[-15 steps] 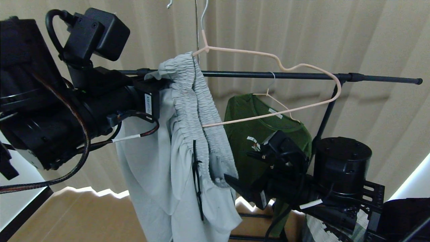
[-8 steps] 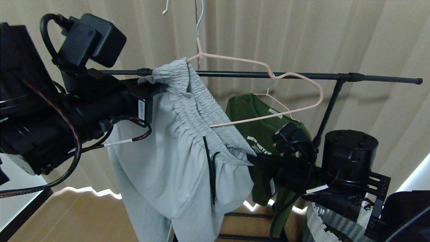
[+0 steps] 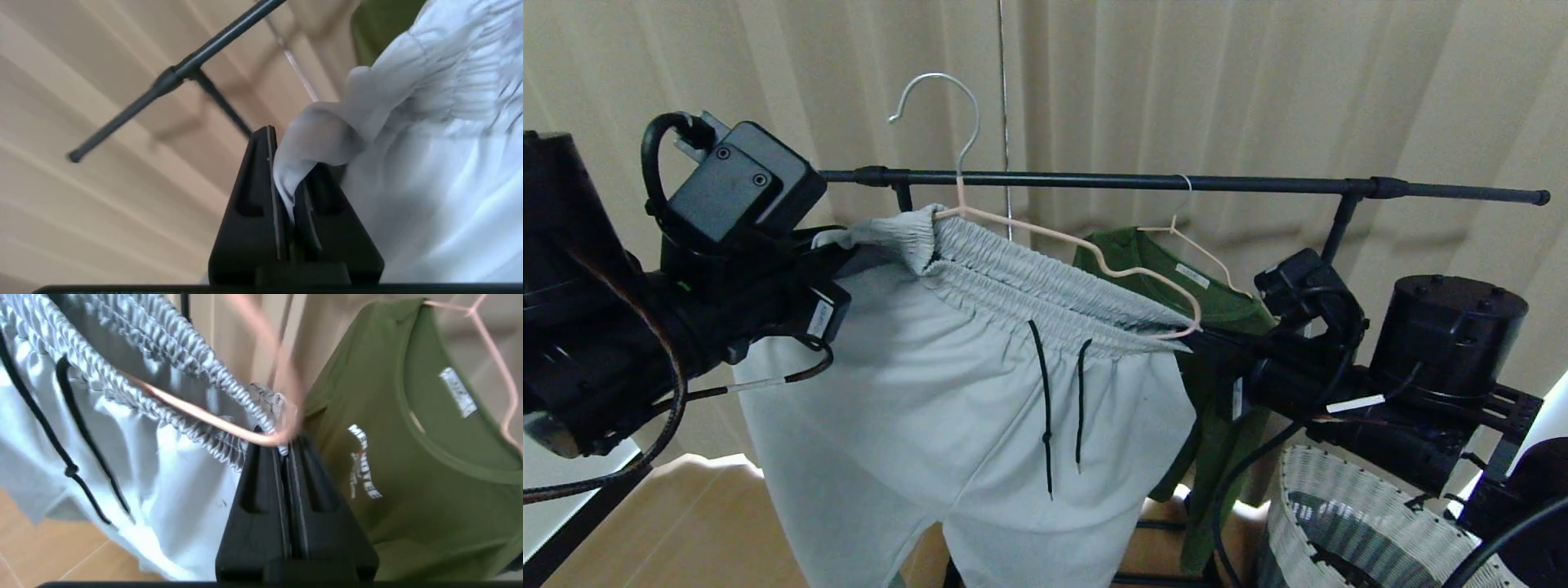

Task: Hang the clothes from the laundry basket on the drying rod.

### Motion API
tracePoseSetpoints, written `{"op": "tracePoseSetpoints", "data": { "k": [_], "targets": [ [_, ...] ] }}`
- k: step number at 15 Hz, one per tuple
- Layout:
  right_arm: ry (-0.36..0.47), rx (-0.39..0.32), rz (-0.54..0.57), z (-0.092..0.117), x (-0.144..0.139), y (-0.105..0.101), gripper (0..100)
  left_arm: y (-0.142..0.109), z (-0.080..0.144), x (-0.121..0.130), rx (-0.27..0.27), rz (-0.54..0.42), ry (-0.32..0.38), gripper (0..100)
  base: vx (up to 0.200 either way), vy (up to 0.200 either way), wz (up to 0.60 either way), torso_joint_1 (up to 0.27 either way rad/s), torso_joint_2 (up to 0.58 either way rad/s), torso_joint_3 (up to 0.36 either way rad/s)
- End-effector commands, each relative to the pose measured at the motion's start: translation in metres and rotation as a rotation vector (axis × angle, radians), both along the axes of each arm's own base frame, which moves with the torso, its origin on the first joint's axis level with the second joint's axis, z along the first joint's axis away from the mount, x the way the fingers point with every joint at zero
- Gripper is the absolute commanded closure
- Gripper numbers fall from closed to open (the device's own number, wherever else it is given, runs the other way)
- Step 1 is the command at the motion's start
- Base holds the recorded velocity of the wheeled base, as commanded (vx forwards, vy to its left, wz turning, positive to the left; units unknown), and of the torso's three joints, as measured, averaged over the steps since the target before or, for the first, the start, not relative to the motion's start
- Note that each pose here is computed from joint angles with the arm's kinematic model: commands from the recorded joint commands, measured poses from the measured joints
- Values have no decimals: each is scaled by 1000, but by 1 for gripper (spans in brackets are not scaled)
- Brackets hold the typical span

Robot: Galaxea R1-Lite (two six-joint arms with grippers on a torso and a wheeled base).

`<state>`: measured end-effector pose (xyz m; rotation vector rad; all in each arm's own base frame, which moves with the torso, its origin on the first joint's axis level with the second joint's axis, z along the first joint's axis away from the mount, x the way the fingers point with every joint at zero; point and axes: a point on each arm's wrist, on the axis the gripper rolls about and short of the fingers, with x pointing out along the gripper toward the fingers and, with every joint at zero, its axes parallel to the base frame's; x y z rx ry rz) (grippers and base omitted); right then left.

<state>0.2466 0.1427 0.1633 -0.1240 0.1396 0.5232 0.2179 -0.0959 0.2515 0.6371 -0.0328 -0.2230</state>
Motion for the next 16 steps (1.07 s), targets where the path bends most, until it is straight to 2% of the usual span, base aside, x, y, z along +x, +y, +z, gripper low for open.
{"op": "tracePoseSetpoints", "data": {
  "k": [1, 2, 3, 5, 9, 13, 14, 16],
  "targets": [
    [-8, 3, -7, 2, 0, -2, 100, 12, 1, 1, 39, 48, -13, 100, 0, 0, 0, 0, 0, 0],
    [-11, 4, -1, 3, -2, -2, 100, 18, -4, 2, 86, 72, -12, 100, 0, 0, 0, 0, 0, 0],
    [-6, 3, 4, 4, -4, -4, 100, 19, -8, 2, 94, 72, -13, 100, 0, 0, 0, 0, 0, 0],
    [-15, 6, 19, 7, -7, -1, 100, 18, -13, 3, 89, 74, -29, 100, 0, 0, 0, 0, 0, 0],
    [24, -18, 110, 11, -26, 16, 100, 15, -20, 9, 118, 71, -10, 100, 0, 0, 0, 0, 0, 0],
    [64, -49, 225, 27, -48, 38, 100, 10, -25, 11, 127, 51, 4, 100, 0, 0, 0, 0, 0, 0],
    [78, -61, 248, 30, -50, 45, 0, 4, -25, 9, 125, 30, 3, 100, 0, 0, 0, 0, 0, 0],
    [73, -65, 260, 34, -50, 49, 0, 1, -25, 8, 120, 16, 3, 100, 0, 0, 0, 0, 0, 0]
  ]
}}
